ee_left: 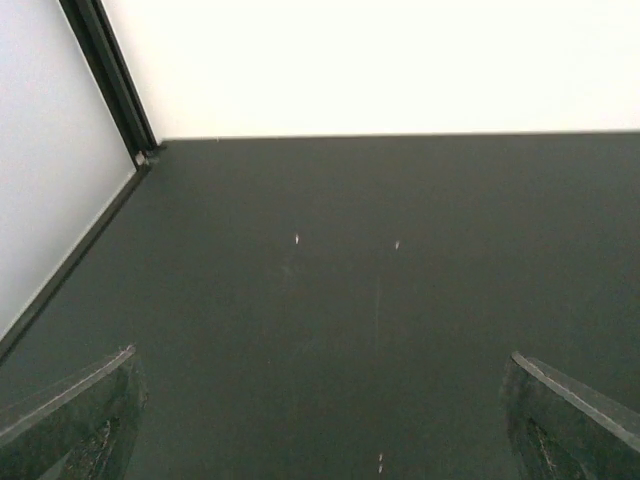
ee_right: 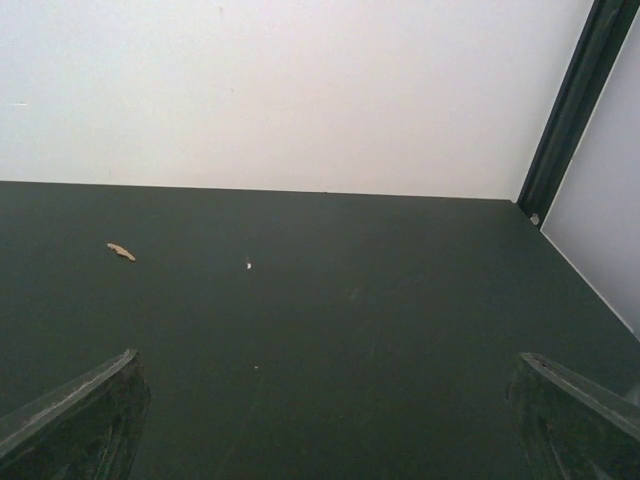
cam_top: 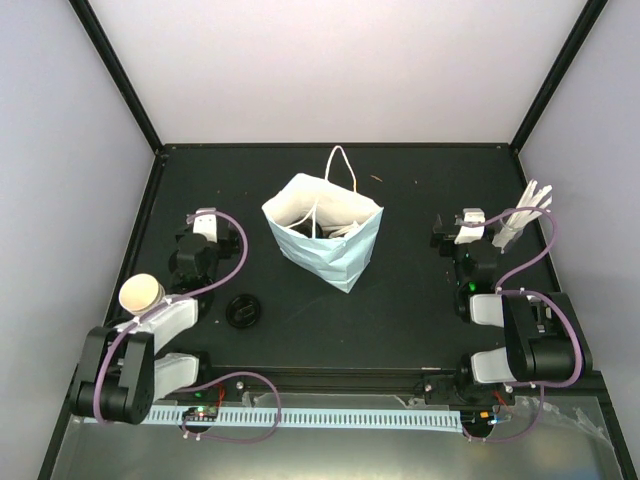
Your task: Pack the takeout coffee
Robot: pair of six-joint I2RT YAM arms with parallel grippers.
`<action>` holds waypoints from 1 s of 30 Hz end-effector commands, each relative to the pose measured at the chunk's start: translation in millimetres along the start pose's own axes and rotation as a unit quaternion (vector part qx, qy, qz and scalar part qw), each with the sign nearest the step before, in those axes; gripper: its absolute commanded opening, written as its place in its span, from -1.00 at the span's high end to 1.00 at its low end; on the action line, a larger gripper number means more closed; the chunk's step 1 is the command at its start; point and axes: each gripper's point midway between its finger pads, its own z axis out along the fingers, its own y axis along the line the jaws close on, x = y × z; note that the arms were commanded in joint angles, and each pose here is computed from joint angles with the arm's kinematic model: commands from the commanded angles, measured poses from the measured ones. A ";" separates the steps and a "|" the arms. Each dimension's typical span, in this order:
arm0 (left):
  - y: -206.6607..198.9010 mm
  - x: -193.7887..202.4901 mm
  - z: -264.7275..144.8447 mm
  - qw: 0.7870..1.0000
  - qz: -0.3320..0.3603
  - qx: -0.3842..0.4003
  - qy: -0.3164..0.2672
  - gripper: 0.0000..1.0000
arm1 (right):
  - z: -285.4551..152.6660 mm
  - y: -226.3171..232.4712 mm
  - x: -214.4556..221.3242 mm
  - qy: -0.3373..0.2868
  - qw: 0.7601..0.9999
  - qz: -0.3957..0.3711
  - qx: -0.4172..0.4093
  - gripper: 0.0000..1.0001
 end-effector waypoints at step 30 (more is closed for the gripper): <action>-2.9 -0.1 22.6 0.997 0.027 0.020 -0.064 -0.97 | 1.6 -3.7 -11.6 -0.019 1.000 0.004 0.006 -1.00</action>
